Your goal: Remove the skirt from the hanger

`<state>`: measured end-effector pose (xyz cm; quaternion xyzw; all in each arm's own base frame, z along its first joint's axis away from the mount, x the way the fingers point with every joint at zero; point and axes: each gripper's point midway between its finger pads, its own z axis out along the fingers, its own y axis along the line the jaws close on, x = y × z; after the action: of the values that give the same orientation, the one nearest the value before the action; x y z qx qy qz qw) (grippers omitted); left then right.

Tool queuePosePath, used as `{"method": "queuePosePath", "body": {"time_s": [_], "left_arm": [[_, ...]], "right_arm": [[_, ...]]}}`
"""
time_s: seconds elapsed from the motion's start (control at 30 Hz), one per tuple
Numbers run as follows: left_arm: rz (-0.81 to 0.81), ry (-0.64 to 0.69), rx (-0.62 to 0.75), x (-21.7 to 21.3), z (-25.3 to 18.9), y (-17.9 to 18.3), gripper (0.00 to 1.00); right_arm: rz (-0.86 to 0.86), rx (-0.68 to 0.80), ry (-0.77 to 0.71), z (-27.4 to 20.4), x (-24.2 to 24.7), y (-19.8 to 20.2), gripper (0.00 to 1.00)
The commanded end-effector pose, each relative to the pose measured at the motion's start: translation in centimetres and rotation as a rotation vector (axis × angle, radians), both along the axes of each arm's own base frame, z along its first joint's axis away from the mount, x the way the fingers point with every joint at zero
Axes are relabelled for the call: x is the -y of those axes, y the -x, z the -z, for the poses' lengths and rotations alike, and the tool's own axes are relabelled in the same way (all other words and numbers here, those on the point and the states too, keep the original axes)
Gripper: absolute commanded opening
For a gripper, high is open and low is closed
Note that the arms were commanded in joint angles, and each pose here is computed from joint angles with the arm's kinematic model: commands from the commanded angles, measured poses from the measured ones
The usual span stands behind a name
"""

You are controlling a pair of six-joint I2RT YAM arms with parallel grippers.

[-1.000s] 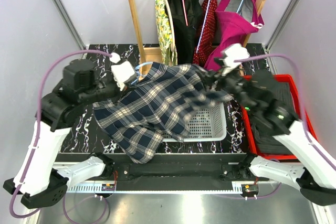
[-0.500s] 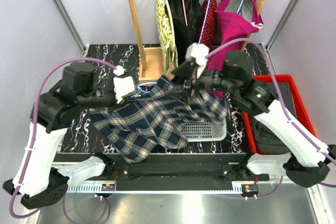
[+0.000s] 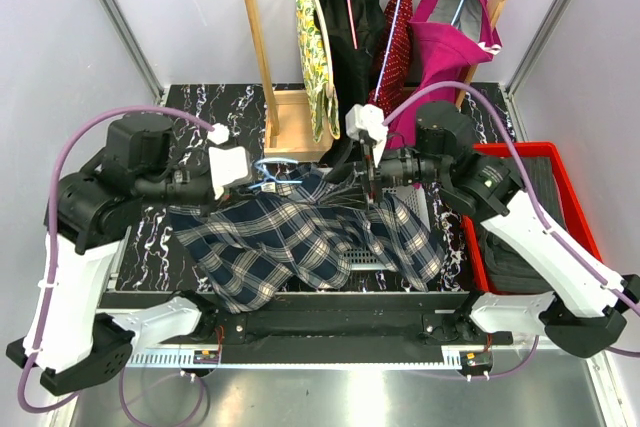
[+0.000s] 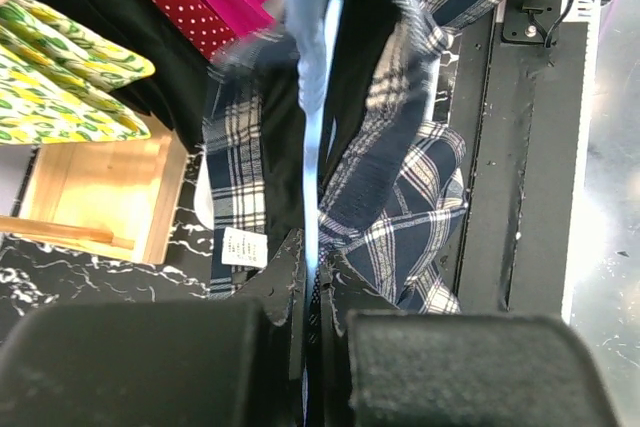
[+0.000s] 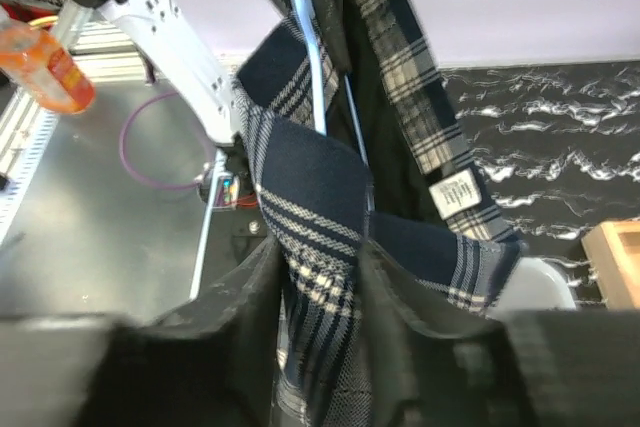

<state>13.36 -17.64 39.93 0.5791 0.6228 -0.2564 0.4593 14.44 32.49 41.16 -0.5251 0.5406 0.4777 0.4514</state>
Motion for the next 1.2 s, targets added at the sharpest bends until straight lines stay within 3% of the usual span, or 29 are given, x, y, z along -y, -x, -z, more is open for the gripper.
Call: {"method": "queuePosePath", "body": {"time_s": [0.0,0.23,0.6,0.7,0.73,0.8,0.83,0.87,1.0,1.17], "left_arm": [[0.017,0.105,0.091,1.1,-3.7,-0.5,0.0],[0.016,0.162,0.112,1.1,-6.2,0.3,0.0],[0.0,0.212,0.009,1.4,-5.1,1.1,0.0],[0.024,0.213,-0.058,2.0,-3.8,1.4,0.21],[0.035,0.221,-0.062,2.1,-4.0,1.6,0.57],[0.063,0.247,-0.064,2.3,-5.2,2.2,0.75],[0.077,0.26,-0.06,2.4,-5.9,2.5,0.88],[0.089,0.273,-0.062,2.5,-6.5,2.8,0.93],[0.154,0.327,-0.048,2.7,-9.3,4.4,0.98],[0.078,0.283,-0.001,2.9,-7.7,1.5,0.92]], "right_arm": [[-0.051,-0.07,0.078,2.1,-0.4,0.6,0.32],[0.049,-0.093,0.21,5.8,-0.4,-1.8,0.0],[0.302,0.11,0.075,1.0,1.4,-5.4,0.0],[0.314,0.146,0.042,-0.1,1.7,-5.4,0.0],[0.312,0.154,0.037,-0.3,1.8,-5.3,0.0],[0.309,0.154,0.044,-0.1,1.7,-5.3,0.0],[0.309,0.153,0.057,0.3,1.7,-5.3,0.0],[0.314,0.153,0.064,0.4,1.7,-5.3,0.0],[0.315,0.153,0.086,0.9,1.5,-5.3,0.0],[0.305,0.153,0.087,1.0,1.2,-5.0,0.0]]}}
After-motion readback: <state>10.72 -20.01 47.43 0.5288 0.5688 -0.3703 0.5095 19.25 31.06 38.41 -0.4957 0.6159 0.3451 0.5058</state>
